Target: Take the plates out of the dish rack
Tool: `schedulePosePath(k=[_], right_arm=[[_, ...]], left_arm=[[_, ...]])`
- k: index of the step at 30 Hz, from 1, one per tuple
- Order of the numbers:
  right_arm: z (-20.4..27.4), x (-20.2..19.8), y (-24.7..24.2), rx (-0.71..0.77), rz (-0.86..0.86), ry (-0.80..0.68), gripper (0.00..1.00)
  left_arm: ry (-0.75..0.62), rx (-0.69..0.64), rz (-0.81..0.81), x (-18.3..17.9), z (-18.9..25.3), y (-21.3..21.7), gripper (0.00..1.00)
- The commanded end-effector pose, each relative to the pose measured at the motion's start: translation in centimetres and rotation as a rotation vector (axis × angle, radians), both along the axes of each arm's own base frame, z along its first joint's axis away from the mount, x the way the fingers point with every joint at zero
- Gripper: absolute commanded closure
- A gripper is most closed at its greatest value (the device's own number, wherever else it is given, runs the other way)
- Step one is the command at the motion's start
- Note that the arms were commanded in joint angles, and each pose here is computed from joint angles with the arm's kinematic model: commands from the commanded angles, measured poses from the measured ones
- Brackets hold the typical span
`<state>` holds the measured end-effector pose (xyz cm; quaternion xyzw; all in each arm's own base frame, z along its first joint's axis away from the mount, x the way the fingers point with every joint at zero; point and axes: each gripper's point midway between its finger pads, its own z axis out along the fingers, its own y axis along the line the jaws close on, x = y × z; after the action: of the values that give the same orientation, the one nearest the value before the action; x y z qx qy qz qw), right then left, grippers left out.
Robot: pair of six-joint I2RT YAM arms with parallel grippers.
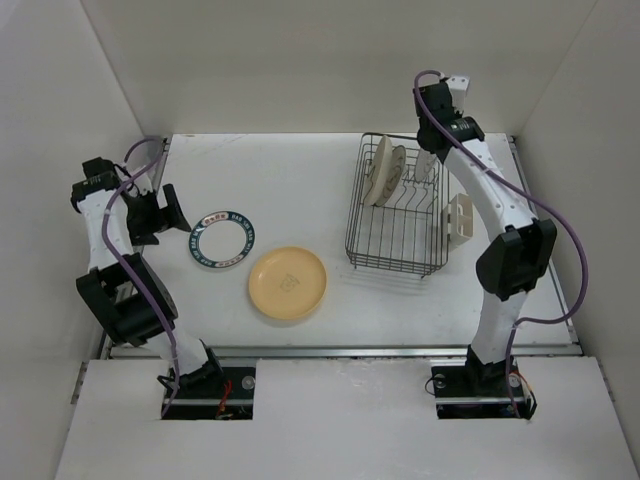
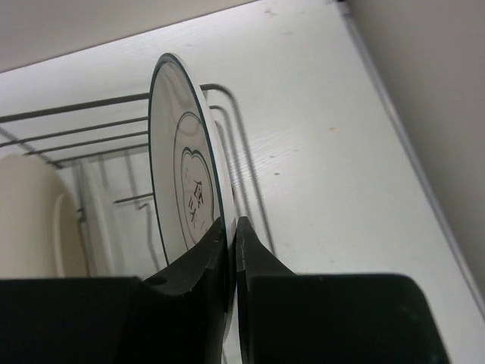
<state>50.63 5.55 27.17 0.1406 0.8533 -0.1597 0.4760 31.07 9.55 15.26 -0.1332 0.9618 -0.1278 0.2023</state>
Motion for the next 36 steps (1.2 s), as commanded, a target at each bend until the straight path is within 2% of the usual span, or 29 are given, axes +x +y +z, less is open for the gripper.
schedulePosePath(k=[1, 2, 4, 6, 7, 8, 9, 11, 12, 15, 16, 17, 19, 20, 21, 22, 23, 26, 30, 34, 36], right_arm=[[8.5, -2.8, -3.7, -0.126, -0.200, -0.183, 1.00], [10.7, -3.6, -4.4, -0.127, -0.224, -0.231, 1.00], [13.4, -4.6, -4.0, -0.150, -0.210, -0.284, 1.00], [17.8, -5.4, -1.5, -0.074, -0.098, -0.412, 1.00], [18.7, -5.5, -0.2, -0.059, -0.023, -0.435, 1.00], [19.9, -5.3, 1.6, -0.007, 0.050, -0.490, 1.00], [20.2, -5.6, 5.2, 0.056, 0.220, -0.503, 1.00], [20.1, -5.6, 9.2, 0.114, 0.383, -0.511, 1.00], [20.1, -6.1, 12.9, 0.166, 0.534, -0.515, 1.00], [16.6, -5.9, 19.6, 0.303, 0.775, -0.413, 1.00], [14.3, -6.1, 23.4, 0.388, 0.931, -0.338, 1.00], [13.0, -6.5, 25.3, 0.462, 0.997, -0.283, 1.00], [11.0, -8.8, 30.0, 0.587, 1.214, -0.186, 1.00], [8.8, -8.6, 31.5, 0.629, 1.261, -0.128, 1.00], [8.7, -10.3, 33.4, 0.702, 1.371, -0.099, 1.00], [8.1, -9.7, 33.8, 0.716, 1.365, -0.096, 1.00], [6.7, -11.2, 35.6, 0.775, 1.456, -0.033, 1.00], [5.5, -13.5, 37.9, 0.886, 1.577, 0.044, 1.00], [3.4, -15.9, 40.2, 0.986, 1.673, 0.130, 1.00], [1.6, -17.0, 41.2, 1.023, 1.703, 0.167, 1.00], [0.9, -17.2, 41.5, 1.063, 1.702, 0.206, 1.00]], left_arm=[[-0.113, -0.065, -0.136, 0.1, 3.7, -2.8, 0.07], [-0.118, -0.087, -0.174, -0.1, 4.2, -3.7, 0.00], [-0.183, -0.128, -0.290, 0.1, 5.8, -5.8, 0.00], [-0.221, -0.199, -0.372, -0.4, 7.1, -8.1, 0.00], [-0.260, -0.277, -0.424, -0.5, 8.0, -9.9, 0.00], [-0.291, -0.290, -0.456, -0.5, 8.7, -10.3, 0.00], [-0.291, -0.316, -0.488, -0.4, 8.9, -11.4, 0.00], [-0.287, -0.320, -0.515, -0.2, 8.9, -12.2, 0.00], [-0.276, -0.329, -0.536, -0.1, 8.7, -12.9, 0.00], [-0.266, -0.324, -0.536, 0.1, 8.6, -13.0, 0.02], [-0.258, -0.333, -0.537, 0.0, 8.7, -13.4, 0.02], [-0.267, -0.330, -0.530, 0.3, 9.0, -13.4, 0.03], [-0.265, -0.322, -0.518, 0.5, 8.9, -13.2, 0.05], [-0.271, -0.323, -0.515, 0.7, 9.0, -13.4, 0.07], [-0.265, -0.301, -0.504, 0.7, 8.8, -13.2, 0.10], [-0.257, -0.307, -0.496, 0.7, 8.4, -13.2, 0.10], [-0.259, -0.291, -0.494, 0.6, 8.3, -13.0, 0.12], [-0.254, -0.294, -0.493, 0.3, 7.9, -13.1, 0.17], [-0.192, -0.267, -0.473, 0.1, 5.9, -12.7, 0.21], [-0.125, -0.214, -0.448, -0.1, 3.5, -11.6, 0.25], [-0.085, -0.225, -0.432, -0.1, 2.4, -11.5, 0.32]])
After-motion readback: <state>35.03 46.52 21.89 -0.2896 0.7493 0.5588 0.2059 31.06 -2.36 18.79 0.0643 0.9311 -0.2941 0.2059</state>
